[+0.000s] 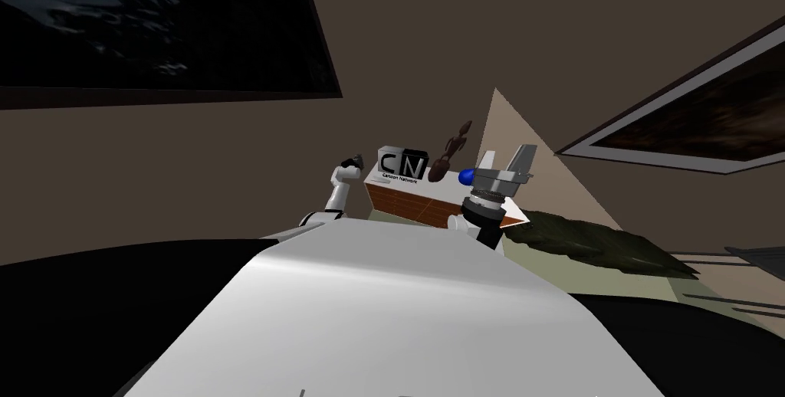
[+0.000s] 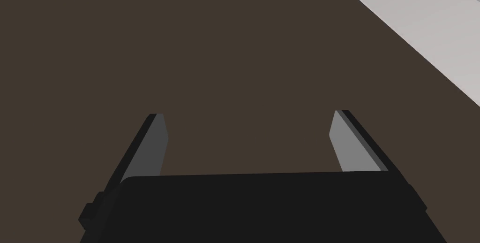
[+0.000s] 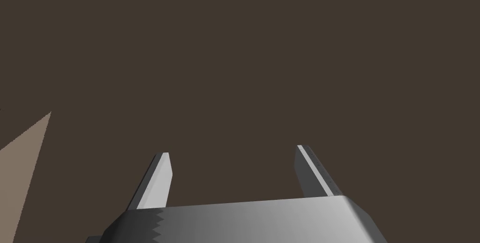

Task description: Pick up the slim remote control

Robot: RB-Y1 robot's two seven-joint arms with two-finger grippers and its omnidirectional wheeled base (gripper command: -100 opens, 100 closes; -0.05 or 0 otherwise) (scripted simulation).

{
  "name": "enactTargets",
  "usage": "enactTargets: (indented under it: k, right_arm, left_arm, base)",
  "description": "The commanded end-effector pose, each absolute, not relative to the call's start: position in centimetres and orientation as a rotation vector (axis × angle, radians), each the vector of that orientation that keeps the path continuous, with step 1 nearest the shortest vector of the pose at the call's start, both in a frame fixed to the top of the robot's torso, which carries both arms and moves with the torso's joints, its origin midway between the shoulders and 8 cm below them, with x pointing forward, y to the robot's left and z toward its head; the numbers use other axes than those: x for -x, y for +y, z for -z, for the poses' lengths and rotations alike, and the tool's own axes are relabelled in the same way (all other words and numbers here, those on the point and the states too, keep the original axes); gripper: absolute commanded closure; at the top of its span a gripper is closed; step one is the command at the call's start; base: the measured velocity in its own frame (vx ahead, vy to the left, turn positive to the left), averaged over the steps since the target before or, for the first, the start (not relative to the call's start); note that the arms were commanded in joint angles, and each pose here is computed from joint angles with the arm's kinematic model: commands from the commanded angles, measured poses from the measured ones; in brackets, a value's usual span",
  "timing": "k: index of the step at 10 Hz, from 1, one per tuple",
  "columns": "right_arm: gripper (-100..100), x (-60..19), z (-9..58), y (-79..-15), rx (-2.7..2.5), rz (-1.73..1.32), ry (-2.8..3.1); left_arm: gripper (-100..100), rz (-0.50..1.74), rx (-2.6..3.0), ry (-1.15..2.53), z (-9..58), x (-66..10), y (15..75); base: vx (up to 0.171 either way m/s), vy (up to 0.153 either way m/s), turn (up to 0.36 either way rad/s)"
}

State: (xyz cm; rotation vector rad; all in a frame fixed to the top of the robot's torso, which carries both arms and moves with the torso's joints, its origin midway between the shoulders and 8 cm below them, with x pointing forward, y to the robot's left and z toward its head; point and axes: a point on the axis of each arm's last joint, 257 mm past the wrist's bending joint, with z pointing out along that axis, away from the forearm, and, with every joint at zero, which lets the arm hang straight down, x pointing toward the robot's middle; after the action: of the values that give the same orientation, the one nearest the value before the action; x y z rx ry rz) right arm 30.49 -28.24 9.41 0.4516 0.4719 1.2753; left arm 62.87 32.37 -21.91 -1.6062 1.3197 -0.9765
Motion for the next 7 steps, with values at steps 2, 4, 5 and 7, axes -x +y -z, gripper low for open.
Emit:
enactTargets:
  k: [2,4,5,7]
  right_arm:
    - [0,-30.5,-9.4,-28.2,-0.452,-1.275,0.472]
    - [0,-30.5,-9.4,-28.2,-0.452,-1.275,0.472]
    - [0,-30.5,-9.4,-28.2,-0.452,-1.275,0.472]
    - [0,-30.5,-9.4,-28.2,-0.452,-1.275,0.472]
  left_arm:
    - [-100,0.921,1.685,1.395,24.7,-62.9,31.3]
    - [-100,0.874,1.744,1.459,26.7,-62.7,30.2]
    - [-100,0.867,1.752,1.465,27.2,-62.6,30.2]
    - [-100,0.807,1.815,1.535,29.5,-61.9,29.2]
  base:
    - [0.035,0.035,-0.081]
    - [0.06,0.045,-0.079]
    - [0.026,0.012,0.015]
    - [0.043,0.023,-0.074]
